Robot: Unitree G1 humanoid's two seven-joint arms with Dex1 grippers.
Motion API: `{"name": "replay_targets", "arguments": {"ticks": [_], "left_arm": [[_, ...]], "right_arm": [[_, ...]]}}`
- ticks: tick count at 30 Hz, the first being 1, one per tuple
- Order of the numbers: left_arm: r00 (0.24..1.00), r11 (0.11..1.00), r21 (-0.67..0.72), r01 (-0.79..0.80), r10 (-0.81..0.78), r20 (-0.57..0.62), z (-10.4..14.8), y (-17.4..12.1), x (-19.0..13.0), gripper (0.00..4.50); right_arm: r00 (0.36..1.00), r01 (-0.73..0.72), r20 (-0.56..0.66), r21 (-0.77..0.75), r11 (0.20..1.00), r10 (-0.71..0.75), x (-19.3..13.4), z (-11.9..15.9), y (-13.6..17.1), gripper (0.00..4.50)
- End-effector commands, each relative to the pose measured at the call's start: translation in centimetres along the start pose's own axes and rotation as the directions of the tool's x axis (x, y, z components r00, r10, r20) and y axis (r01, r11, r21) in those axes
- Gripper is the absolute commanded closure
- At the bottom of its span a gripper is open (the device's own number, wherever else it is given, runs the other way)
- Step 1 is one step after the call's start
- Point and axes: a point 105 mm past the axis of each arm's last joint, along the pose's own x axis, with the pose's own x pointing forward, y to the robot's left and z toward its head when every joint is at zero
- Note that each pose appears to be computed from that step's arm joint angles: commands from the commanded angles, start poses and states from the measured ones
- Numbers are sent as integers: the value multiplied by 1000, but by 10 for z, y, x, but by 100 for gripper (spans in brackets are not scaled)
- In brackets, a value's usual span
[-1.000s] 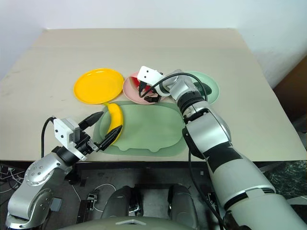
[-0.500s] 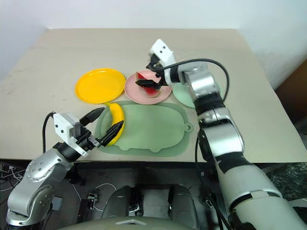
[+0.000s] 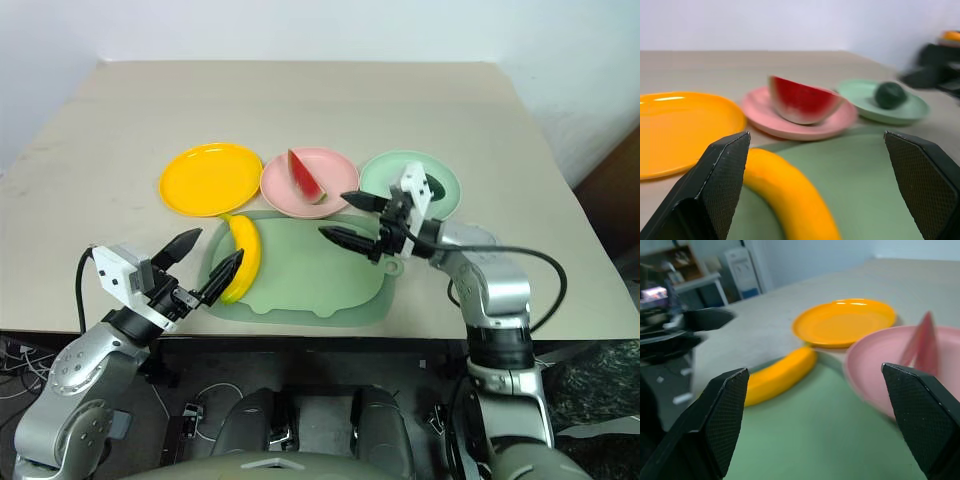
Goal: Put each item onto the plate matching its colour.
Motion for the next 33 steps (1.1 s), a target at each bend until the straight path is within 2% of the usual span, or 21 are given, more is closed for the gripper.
{"name": "replay_targets", "arguments": {"ticks": [1, 7, 10, 13, 16, 19, 23, 33], "left_arm": [[999, 999, 23, -35, 35, 30, 6, 0, -4, 0], [997, 996, -41, -82, 82, -11, -3, 0, -2, 0], [988, 985, -109, -132, 121, -98, -14, -1, 10, 0], [984, 972, -172, -158, 142, -104, -10, -2, 21, 0], [981, 974, -160, -162, 142, -129, -12, -2, 29, 0], [965, 975, -112, -191, 166, -201, -21, 3, 34, 0], [938, 975, -63, -211, 184, -294, -29, 10, 43, 0], [874, 968, -108, -228, 154, -460, -38, 6, 59, 0]], "right_arm": [[998, 48, 45, -20, 999, -47, -8, 8, 3, 2], [997, 79, -8, -57, 995, -80, -8, -5, 6, 2], [997, 72, -5, -53, 996, -72, -8, -3, 6, 2], [997, 82, -6, -63, 995, -83, -9, 0, 2, 2], [996, 84, -23, -83, 993, -86, -12, 2, 0, 2], [994, 107, -11, -89, 990, -108, -20, 9, -5, 2], [993, 111, -28, -83, 990, -114, -21, 4, -3, 2], [991, 130, -35, -70, 989, -133, -17, 0, -1, 2]]}}
